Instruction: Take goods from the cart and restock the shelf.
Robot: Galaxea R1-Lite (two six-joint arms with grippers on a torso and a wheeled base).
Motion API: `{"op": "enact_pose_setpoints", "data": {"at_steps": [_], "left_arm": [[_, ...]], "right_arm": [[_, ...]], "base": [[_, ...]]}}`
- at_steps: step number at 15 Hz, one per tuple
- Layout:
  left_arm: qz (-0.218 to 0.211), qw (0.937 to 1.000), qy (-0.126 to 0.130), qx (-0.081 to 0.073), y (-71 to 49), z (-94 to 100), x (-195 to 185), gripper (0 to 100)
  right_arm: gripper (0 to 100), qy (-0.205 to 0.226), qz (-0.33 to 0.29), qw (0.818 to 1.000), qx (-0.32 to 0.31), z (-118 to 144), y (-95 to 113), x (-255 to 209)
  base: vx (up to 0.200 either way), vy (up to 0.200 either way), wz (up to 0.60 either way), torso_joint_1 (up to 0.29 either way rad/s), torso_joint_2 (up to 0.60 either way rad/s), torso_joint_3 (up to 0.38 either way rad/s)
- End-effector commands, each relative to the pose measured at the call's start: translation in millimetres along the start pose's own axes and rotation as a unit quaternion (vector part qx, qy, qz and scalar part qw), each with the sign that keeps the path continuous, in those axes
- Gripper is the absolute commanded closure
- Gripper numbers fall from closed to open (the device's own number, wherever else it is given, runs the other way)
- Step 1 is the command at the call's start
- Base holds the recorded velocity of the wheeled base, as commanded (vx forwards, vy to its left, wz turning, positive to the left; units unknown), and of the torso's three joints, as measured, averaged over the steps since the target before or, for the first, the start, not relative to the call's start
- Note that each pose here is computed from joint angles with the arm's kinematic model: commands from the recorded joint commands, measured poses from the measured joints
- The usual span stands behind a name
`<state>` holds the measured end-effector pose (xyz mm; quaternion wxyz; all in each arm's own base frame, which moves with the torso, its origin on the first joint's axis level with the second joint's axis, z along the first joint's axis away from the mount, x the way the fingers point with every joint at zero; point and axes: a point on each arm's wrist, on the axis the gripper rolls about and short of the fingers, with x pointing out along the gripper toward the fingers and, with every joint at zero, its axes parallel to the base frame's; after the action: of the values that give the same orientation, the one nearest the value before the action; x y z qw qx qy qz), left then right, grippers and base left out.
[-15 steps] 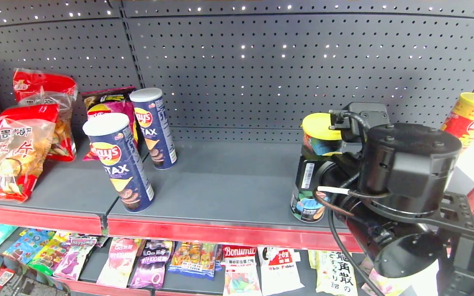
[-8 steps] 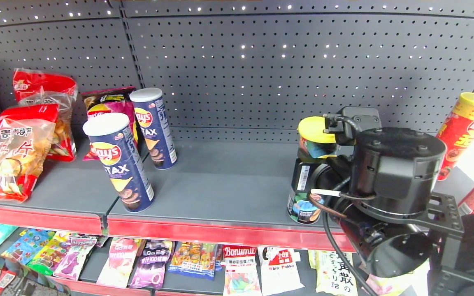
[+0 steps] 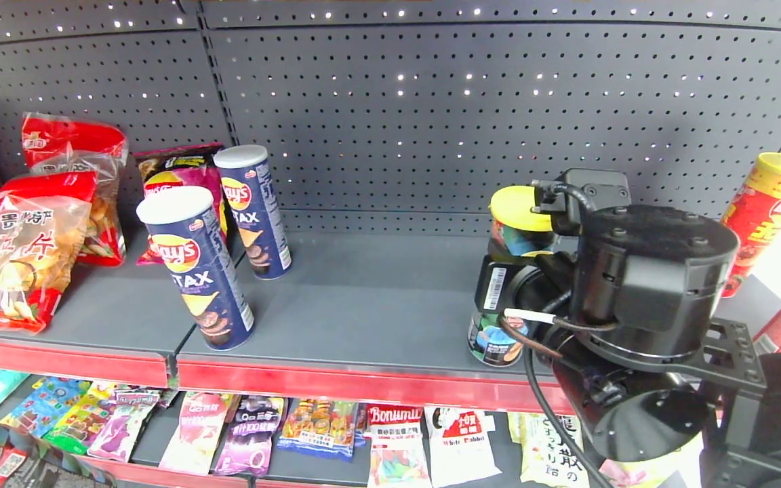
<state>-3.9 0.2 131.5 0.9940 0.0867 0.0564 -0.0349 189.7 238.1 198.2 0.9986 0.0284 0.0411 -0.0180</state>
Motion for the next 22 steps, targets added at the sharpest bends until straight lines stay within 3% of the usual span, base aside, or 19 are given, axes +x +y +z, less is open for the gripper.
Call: {"op": "enact_pose_setpoints", "data": {"at_steps": [1, 11, 17, 22], "left_arm": [[0.000, 1.0000, -0.001, 0.000, -0.1, -0.7, -0.3, 100], [0.001, 1.0000, 0.001, 0.000, -0.4, -2.4, -0.1, 100], [0.000, 1.0000, 0.001, 0.000, -0.5, -2.8, -0.1, 100], [0.000, 1.0000, 0.002, 0.000, -1.2, -7.3, -0.7, 100]], "right_arm": [[100, -0.002, -0.019, 1.000, 0.007, -3.4, 6.1, 5.2], [100, -0.004, -0.010, 0.999, 0.035, -6.4, 17.6, 4.3], [100, 0.014, 0.016, 0.999, -0.026, -16.9, -9.6, -14.5], [100, 0.011, 0.021, 0.999, -0.022, -13.2, -5.3, -12.5]], "base": [[0.000, 0.000, 0.00, 0.000, 0.00, 0.000], [0.000, 0.000, 0.00, 0.000, 0.00, 0.000], [0.000, 0.000, 0.00, 0.000, 0.00, 0.000], [0.000, 0.000, 0.00, 0.000, 0.00, 0.000]]}}
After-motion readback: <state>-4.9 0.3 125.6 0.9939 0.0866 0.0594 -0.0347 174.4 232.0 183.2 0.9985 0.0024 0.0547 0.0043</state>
